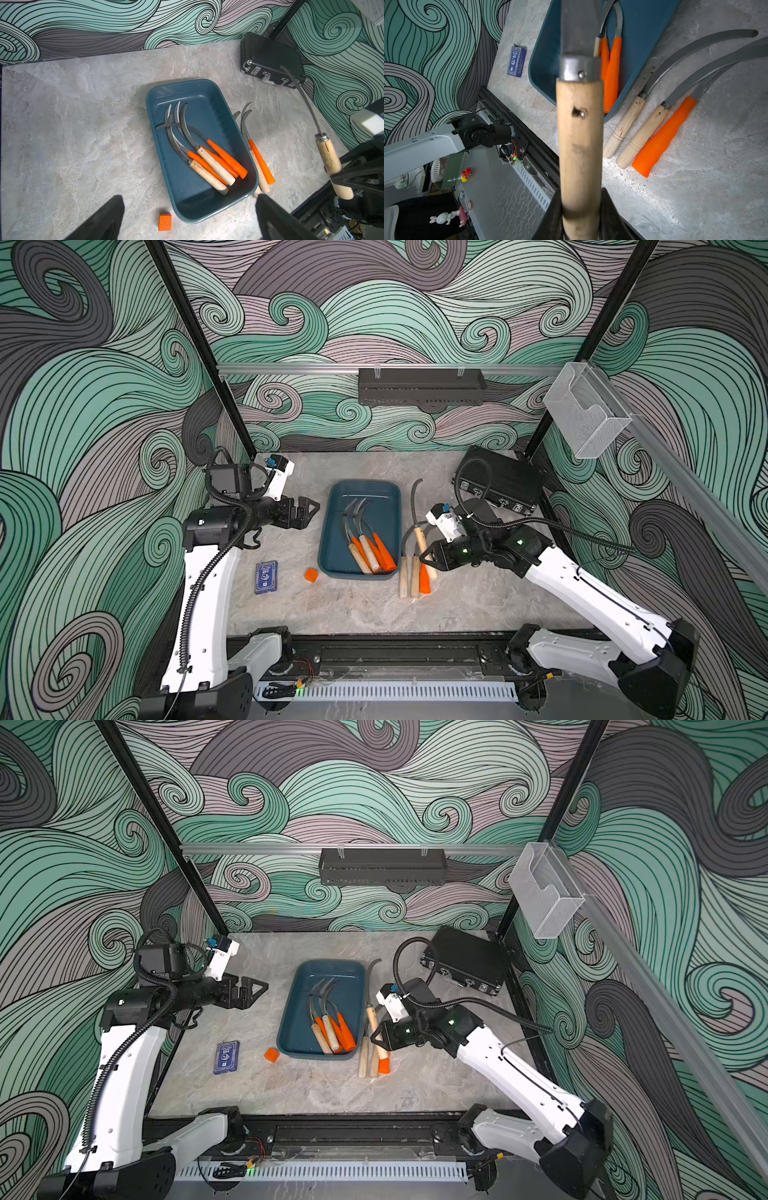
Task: Put small sickles into storage boxes
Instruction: Place the sickle in the storage box, then pick up the sickle at the center of the board.
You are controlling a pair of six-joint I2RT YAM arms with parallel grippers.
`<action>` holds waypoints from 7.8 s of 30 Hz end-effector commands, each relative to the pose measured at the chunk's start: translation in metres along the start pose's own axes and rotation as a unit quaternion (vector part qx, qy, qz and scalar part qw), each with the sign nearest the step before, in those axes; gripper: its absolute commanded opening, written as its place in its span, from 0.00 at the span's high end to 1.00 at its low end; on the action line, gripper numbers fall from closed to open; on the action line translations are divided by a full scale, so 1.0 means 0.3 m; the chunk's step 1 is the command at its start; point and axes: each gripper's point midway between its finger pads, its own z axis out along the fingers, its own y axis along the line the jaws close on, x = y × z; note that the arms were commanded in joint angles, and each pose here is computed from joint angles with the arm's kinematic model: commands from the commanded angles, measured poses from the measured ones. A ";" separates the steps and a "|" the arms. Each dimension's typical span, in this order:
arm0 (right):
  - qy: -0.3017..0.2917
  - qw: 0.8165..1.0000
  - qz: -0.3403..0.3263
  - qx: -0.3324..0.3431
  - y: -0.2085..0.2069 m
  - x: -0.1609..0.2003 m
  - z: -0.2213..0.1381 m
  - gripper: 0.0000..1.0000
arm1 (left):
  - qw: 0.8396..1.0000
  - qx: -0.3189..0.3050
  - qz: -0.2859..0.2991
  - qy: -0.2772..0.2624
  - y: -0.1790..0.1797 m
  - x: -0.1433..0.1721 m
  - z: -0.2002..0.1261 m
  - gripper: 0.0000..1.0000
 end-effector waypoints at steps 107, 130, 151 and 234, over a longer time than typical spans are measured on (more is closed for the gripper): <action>0.175 0.974 -0.015 0.141 0.012 -0.130 0.808 0.77 | 1.000 0.001 0.011 -0.022 -0.051 -0.026 -0.090 0.01; 0.150 0.977 -0.035 0.149 0.039 -0.171 0.759 0.63 | 0.999 -0.007 0.017 -0.028 -0.050 -0.037 -0.105 0.01; 0.005 0.967 -0.105 0.231 0.032 -0.316 0.355 0.61 | 0.999 -0.029 0.023 -0.026 -0.023 -0.053 -0.107 0.01; 0.120 0.971 0.074 0.194 -0.240 0.195 0.373 0.56 | 1.000 -0.011 0.011 -0.016 -0.017 -0.010 -0.048 0.01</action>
